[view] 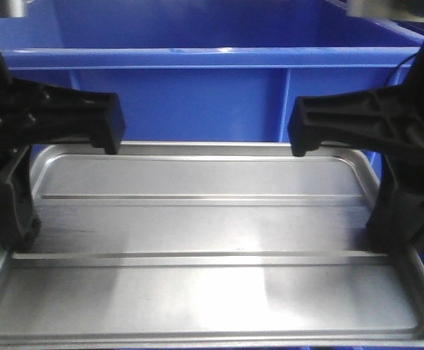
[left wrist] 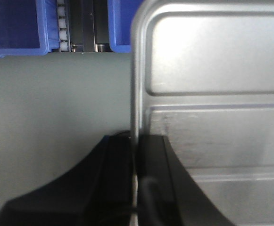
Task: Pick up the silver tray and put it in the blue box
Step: 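Carry the tray with both grippers over the blue bin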
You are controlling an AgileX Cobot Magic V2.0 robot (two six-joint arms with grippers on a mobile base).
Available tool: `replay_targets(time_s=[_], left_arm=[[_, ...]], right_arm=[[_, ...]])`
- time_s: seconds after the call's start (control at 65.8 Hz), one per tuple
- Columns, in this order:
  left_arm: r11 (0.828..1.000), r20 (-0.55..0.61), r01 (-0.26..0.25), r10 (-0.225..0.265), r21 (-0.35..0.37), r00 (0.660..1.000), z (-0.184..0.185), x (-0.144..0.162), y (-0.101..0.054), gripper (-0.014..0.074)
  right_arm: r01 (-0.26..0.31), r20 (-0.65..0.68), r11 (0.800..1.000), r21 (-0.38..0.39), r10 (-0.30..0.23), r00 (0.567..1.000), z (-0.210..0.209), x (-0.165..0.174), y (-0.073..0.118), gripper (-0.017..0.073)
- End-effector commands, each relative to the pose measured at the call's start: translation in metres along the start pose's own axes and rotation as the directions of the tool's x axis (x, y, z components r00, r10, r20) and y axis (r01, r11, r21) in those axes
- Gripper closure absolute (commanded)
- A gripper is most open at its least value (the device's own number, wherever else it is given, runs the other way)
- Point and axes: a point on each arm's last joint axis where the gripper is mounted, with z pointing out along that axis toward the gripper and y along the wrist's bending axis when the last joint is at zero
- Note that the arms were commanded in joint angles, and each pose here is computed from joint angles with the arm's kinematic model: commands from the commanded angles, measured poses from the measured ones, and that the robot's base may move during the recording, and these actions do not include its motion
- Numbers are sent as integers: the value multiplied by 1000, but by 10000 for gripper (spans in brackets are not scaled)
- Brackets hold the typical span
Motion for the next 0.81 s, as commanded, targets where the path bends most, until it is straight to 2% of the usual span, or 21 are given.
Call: replay_targets(time_s=[0.0, 0.79], left_arm=[[997, 58, 9, -14, 83, 998, -15, -8, -6, 608], [996, 72, 5, -11, 89, 997, -16, -10, -7, 608]], right_arm=[[6, 70, 997, -81, 0, 998, -13, -11, 6, 491], [6, 82, 993, -121, 4, 997, -14, -12, 10, 491]])
